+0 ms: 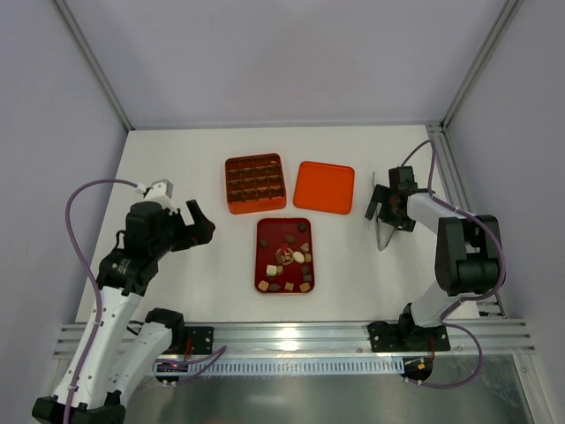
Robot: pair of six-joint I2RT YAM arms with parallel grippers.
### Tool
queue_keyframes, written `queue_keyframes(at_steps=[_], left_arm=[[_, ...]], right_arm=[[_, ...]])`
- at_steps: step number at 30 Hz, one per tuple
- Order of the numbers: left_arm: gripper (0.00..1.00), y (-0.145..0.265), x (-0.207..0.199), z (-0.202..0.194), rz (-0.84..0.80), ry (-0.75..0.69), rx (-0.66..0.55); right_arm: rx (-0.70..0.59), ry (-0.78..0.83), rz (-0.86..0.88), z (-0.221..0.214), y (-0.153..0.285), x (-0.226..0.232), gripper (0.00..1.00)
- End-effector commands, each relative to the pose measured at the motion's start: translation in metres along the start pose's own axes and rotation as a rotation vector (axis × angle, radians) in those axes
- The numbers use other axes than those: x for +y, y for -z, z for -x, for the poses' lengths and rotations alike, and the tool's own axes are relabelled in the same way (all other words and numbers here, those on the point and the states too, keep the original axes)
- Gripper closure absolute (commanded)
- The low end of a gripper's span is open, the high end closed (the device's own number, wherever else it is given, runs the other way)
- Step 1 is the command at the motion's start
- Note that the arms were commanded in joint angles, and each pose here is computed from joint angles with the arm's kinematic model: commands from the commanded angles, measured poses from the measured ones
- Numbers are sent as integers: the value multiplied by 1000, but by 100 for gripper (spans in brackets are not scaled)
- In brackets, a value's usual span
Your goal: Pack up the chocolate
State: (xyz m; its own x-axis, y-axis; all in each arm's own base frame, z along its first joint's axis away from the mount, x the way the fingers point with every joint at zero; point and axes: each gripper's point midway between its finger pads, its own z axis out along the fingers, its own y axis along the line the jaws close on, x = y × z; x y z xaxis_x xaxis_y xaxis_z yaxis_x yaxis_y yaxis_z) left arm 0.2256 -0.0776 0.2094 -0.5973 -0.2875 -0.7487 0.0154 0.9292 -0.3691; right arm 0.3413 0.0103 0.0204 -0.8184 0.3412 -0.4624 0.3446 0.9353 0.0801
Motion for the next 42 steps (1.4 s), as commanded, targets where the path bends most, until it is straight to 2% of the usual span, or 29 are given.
queue_keyframes(at_steps=[1, 11, 27, 30, 34, 42], left_arm=[[0, 1, -4, 8, -17, -7, -32], [0, -1, -5, 7, -20, -10, -24], [0, -2, -6, 4, -27, -12, -11], [0, -2, -6, 5, -26, -11, -15], [0, -3, -6, 5, -27, -12, -11], [0, -3, -6, 4, -27, -11, -7]], right_arm=[[-47, -11, 19, 16, -3, 6, 7], [-34, 9, -5, 18, -10, 4, 21], [-18, 58, -49, 18, -14, 5, 23], [-8, 70, -47, 16, -15, 7, 28], [-4, 74, -40, 15, -15, 9, 41], [-77, 87, 2, 33, 18, 22, 45]])
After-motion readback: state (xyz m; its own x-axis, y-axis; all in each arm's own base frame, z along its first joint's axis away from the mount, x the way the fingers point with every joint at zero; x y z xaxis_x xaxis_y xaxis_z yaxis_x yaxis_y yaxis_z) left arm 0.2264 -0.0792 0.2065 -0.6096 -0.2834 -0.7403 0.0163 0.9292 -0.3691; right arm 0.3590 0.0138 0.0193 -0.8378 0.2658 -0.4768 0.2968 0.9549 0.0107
